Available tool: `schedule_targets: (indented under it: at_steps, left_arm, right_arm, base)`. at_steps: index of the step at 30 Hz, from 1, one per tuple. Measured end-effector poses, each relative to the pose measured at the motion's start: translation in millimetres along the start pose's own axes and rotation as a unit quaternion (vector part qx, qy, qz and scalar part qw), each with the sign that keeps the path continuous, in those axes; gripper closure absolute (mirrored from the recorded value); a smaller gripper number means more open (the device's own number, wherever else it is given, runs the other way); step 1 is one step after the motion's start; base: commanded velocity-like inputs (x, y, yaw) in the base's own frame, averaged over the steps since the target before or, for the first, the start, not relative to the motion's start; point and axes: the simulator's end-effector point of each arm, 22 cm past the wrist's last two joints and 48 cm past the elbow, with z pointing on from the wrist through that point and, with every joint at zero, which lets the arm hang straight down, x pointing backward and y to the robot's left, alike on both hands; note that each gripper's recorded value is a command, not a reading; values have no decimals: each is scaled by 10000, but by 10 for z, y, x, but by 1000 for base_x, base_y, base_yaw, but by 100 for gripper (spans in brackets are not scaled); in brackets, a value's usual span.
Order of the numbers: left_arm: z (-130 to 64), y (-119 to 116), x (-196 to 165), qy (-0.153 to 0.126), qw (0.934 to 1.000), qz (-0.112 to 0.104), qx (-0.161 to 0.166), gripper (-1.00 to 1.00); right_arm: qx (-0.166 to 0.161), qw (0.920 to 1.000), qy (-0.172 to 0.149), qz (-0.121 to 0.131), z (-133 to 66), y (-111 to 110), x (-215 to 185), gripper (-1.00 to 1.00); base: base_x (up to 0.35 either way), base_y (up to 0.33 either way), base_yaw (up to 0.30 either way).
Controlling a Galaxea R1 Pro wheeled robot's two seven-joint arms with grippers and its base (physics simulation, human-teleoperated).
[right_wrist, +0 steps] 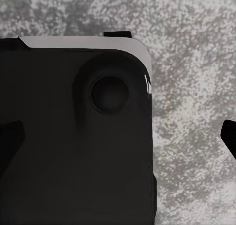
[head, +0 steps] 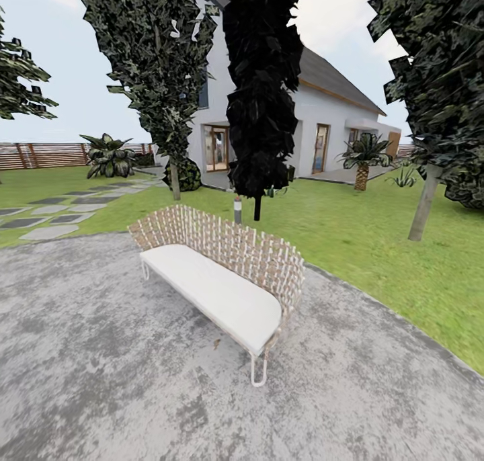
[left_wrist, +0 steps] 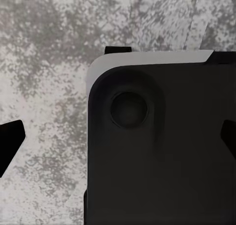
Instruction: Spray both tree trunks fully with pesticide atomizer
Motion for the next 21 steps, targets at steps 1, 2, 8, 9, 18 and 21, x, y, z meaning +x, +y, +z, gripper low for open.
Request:
schedule_targets:
  at_steps: [1,2,8,9,18,21]
  left_arm:
    - [0,0,-1,-1,10000,0,0,-100]
    - [0,0,1,0,10000,0,0,-100]
    - [0,0,1,1,10000,0,0,-100]
    - [0,0,-1,-1,10000,0,0,-100]
    - [0,0,1,1,10000,-4,-1,-100]
    - [-1,0,5,3,10000,-4,-1,-100]
  right_arm:
    - [0,10000,0,1,0,0,0,-100]
    - [0,10000,0,2,0,0,0,-100]
    - [0,10000,-1,-6,0,0,0,-100]
    - [0,10000,-1,-6,0,0,0,-100]
    - [1,10000,-1,-2,0,-1,0,-100]
    - [1,10000,-1,-2,0,-1,0,-100]
  base:
    - [300,151,-3]
    - [303,153,-2]
    - [306,156,-1]
    - [307,157,0]
    - [323,70,0]
    - [333,7,0]
